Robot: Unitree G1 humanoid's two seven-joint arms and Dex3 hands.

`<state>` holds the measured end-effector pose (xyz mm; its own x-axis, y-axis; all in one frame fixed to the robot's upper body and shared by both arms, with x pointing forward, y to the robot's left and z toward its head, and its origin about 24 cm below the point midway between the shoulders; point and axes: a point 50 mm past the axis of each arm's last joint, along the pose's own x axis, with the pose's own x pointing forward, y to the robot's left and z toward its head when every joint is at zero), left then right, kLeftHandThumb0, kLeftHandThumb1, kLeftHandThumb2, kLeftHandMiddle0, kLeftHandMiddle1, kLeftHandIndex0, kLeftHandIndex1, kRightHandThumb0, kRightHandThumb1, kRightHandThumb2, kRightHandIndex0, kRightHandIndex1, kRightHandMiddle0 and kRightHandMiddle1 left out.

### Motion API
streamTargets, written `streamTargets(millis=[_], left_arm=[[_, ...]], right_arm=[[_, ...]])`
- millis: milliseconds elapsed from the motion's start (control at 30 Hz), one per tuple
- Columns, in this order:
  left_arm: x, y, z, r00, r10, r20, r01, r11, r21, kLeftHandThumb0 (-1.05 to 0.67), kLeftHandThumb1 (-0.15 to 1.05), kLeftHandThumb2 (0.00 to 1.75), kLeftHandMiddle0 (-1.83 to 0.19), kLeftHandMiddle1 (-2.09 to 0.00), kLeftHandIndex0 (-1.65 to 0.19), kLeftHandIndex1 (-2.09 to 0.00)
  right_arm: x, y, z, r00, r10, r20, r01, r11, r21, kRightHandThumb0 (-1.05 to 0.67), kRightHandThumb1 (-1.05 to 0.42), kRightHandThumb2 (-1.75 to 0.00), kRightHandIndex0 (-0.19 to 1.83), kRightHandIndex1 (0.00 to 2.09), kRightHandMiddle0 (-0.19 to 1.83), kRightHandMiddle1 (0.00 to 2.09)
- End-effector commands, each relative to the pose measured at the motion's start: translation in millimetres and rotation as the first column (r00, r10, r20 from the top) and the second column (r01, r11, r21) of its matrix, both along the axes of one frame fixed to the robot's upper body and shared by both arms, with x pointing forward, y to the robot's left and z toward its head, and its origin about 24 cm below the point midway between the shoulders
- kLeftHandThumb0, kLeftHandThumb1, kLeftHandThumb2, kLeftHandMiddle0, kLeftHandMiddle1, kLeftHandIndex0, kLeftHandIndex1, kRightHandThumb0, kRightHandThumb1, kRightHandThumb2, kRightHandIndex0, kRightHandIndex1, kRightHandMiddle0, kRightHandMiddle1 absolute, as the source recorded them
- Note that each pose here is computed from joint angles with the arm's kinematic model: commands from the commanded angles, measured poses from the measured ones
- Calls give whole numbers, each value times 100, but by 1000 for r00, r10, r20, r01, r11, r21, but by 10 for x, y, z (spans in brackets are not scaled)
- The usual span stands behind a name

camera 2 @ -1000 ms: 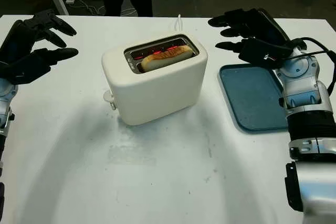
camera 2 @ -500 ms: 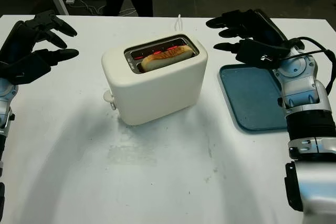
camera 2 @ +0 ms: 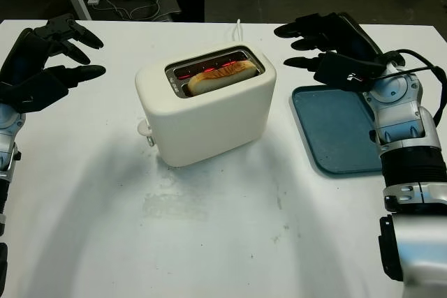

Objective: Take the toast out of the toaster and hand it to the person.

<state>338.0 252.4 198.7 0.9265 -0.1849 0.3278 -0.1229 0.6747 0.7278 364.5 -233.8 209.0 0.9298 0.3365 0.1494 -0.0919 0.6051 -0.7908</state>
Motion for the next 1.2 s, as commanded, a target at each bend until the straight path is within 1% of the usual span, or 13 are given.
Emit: streamTargets(millis=[0,367,600,933,1167], left_arm=[[-4,4,31,1000,0,10,0,1000,-6,-92,92,9,-48,-131,-40,-119],[-4,-4,46,1000,-2,11,2,1000,2,-92,92,8,-48,-130,-40,-119],[-5,-3,42,1000,-5,16,5,1000,-9,-90,92,7,-48,-132,-40,-119],[-5,-3,50,1000,-7,15,7,1000,7,-92,92,10,-47,-131,-39,-120],[-1,-1,43,1000,-2,17,2,1000,-2,-91,92,9,-48,-131,-40,-119]], right_arm=[[-2,25,48,1000,8,17,-8,1000,-3,-34,-92,-1,80,1,74,0],[-9,24,57,1000,3,10,-2,1000,-9,-33,-92,-1,79,0,73,0],[-4,15,49,1000,2,14,-1,1000,-13,-35,-92,-1,80,1,73,0],[-5,6,51,1000,9,13,-9,1000,-6,-31,-92,-1,80,1,73,0],[2,5,52,1000,12,15,-12,1000,-18,-35,-92,-1,80,1,74,0]])
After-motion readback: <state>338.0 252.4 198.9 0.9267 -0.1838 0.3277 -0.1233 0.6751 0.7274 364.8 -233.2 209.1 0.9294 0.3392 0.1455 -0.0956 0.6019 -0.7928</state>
